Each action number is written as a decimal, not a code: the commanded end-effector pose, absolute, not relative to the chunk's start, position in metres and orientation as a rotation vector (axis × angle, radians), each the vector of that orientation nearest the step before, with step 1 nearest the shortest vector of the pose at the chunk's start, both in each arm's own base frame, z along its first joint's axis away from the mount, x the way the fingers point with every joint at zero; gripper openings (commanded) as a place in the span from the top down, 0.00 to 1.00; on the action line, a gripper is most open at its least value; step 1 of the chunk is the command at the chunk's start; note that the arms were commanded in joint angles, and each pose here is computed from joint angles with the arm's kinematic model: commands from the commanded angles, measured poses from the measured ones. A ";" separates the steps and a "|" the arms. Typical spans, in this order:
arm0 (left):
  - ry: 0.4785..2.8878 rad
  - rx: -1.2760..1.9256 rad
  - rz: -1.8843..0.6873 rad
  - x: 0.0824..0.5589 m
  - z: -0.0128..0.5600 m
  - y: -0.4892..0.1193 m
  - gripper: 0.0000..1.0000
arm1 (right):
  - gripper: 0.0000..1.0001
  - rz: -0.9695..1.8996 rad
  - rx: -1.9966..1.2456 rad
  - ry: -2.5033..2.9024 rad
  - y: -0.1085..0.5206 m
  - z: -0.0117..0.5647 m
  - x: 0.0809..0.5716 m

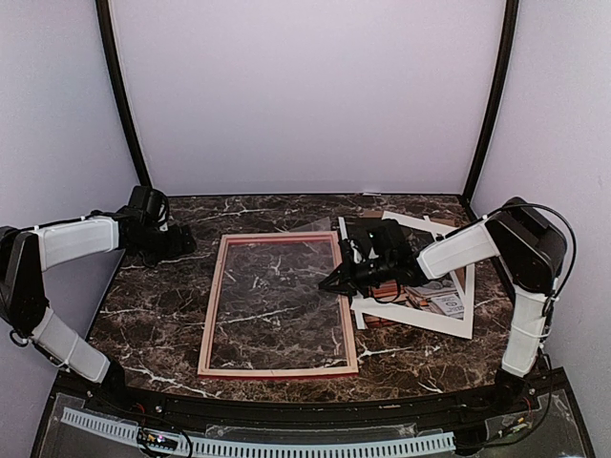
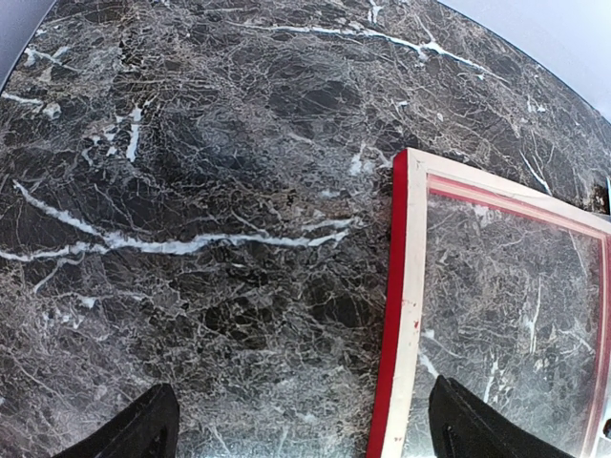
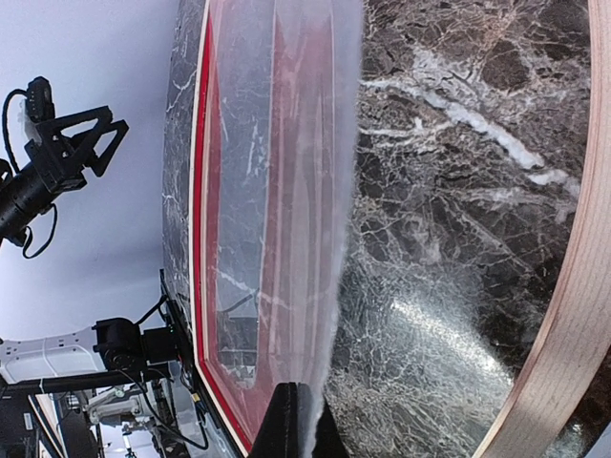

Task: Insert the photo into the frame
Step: Place the glass panel at the frame body, then adjust the frame body at the center of the board.

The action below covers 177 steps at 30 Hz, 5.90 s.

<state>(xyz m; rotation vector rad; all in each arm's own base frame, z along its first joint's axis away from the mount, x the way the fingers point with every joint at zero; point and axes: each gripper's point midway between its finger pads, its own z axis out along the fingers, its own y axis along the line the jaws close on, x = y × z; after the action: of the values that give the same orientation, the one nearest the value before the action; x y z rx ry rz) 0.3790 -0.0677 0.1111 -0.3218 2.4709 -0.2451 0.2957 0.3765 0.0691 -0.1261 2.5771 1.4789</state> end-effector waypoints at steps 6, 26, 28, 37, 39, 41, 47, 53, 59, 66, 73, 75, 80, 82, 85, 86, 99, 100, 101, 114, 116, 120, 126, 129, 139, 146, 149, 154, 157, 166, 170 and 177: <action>2.472 -0.307 -0.249 0.378 0.110 -0.071 0.06 | 1.00 1.495 -0.153 2.597 0.386 0.071 0.291; 2.475 -0.303 -0.259 0.378 0.108 -0.075 0.06 | 1.00 1.546 -0.153 2.621 0.392 0.077 0.288; 2.475 -0.301 -0.260 0.378 0.108 -0.076 0.06 | 1.00 1.547 -0.148 2.622 0.392 0.078 0.288; 2.480 -0.293 -0.266 0.380 0.106 -0.080 0.06 | 1.00 1.542 -0.122 2.644 0.390 0.076 0.285; 2.482 -0.291 -0.267 0.380 0.106 -0.081 0.06 | 1.00 1.542 -0.119 2.649 0.390 0.075 0.284; 2.483 -0.291 -0.268 0.379 0.105 -0.081 0.06 | 1.00 1.541 -0.121 2.651 0.390 0.074 0.283; 2.490 -0.287 -0.271 0.378 0.103 -0.083 0.06 | 1.00 1.547 -0.123 2.644 0.391 0.072 0.284; 2.492 -0.280 -0.280 0.377 0.102 -0.087 0.06 | 0.88 1.545 -0.133 2.639 0.392 0.073 0.285; 2.489 -0.269 -0.292 0.377 0.103 -0.093 0.06 | 0.72 1.513 -0.149 2.643 0.391 0.073 0.286; 2.492 -0.237 -0.347 0.375 0.105 -0.108 0.06 | 0.57 1.422 -0.174 2.664 0.390 0.072 0.290; 2.497 -0.209 -0.381 0.373 0.103 -0.121 0.06 | 0.44 1.274 -0.196 2.697 0.384 0.069 0.295; 2.497 -0.206 -0.384 0.372 0.103 -0.122 0.06 | 0.41 1.226 -0.199 2.713 0.381 0.067 0.294; 2.491 -0.200 -0.389 0.373 0.106 -0.123 0.06 | 0.37 1.164 -0.207 2.719 0.377 0.068 0.296; 2.487 -0.198 -0.388 0.374 0.107 -0.123 0.06 | 0.37 1.139 -0.215 2.718 0.376 0.069 0.297; 2.485 -0.196 -0.384 0.374 0.108 -0.123 0.06 | 0.36 1.090 -0.226 2.717 0.372 0.071 0.299; 2.484 -0.195 -0.383 0.374 0.108 -0.123 0.06 | 0.36 1.073 -0.229 2.714 0.371 0.072 0.301; 2.507 -0.187 -0.375 0.373 0.100 -0.123 0.06 | 0.37 0.943 -0.256 2.705 0.358 0.079 0.306; 2.509 -0.187 -0.374 0.373 0.100 -0.123 0.06 | 0.37 0.942 -0.257 2.704 0.358 0.080 0.306; 2.512 -0.186 -0.373 0.373 0.098 -0.123 0.06 | 0.37 0.939 -0.258 2.704 0.358 0.080 0.307; 2.577 -0.150 -0.400 0.364 0.077 -0.130 0.07 | 0.37 0.796 -0.279 2.683 0.340 0.085 0.310; 2.597 -0.133 -0.404 0.361 0.071 -0.132 0.09 | 0.37 0.781 -0.290 2.669 0.336 0.088 0.310; 2.639 -0.102 -0.406 0.357 0.061 -0.137 0.13 | 0.36 0.728 -0.295 2.654 0.326 0.090 0.310; 2.700 -0.078 -0.383 0.354 0.045 -0.140 0.24 | 0.36 0.700 -0.275 2.651 0.315 0.088 0.308; 2.709 -0.080 -0.366 0.356 0.041 -0.140 0.31 | 0.36 0.701 -0.272 2.656 0.313 0.085 0.306; 2.720 -0.077 -0.323 0.366 0.032 -0.138 0.56 | 0.36 0.780 -0.230 2.655 0.305 0.079 0.299; 2.707 -0.086 -0.242 0.378 0.030 -0.131 0.68 | 0.33 0.658 -0.153 2.630 0.264 0.086 0.315; 2.707 -0.078 -0.187 0.384 0.028 -0.127 0.74 | 0.32 0.590 -0.072 2.630 0.232 0.084 0.324; 2.699 -0.065 -0.064 0.401 0.028 -0.117 0.76 | 0.31 0.458 0.113 2.612 0.163 0.081 0.339; 2.702 -0.056 -0.004 0.408 0.027 -0.110 0.78 | 0.30 0.374 0.270 2.593 0.111 0.076 0.347; 2.687 -0.049 0.011 0.431 0.034 -0.099 0.74 | 0.31 0.257 0.594 2.550 0.006 0.053 0.356; 2.679 -0.048 -0.032 0.434 0.036 -0.104 0.57 | 0.32 0.226 0.670 2.533 -0.020 0.047 0.356; 2.656 -0.055 -0.088 0.439 0.044 -0.111 0.36 | 0.33 0.248 0.726 2.544 -0.038 0.029 0.355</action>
<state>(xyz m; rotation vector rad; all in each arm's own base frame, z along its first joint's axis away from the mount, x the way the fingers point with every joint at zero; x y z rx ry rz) 0.4327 -0.1054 0.0308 -0.0593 2.6786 -0.0458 0.3522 -0.0361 0.0408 0.7429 2.5369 0.2184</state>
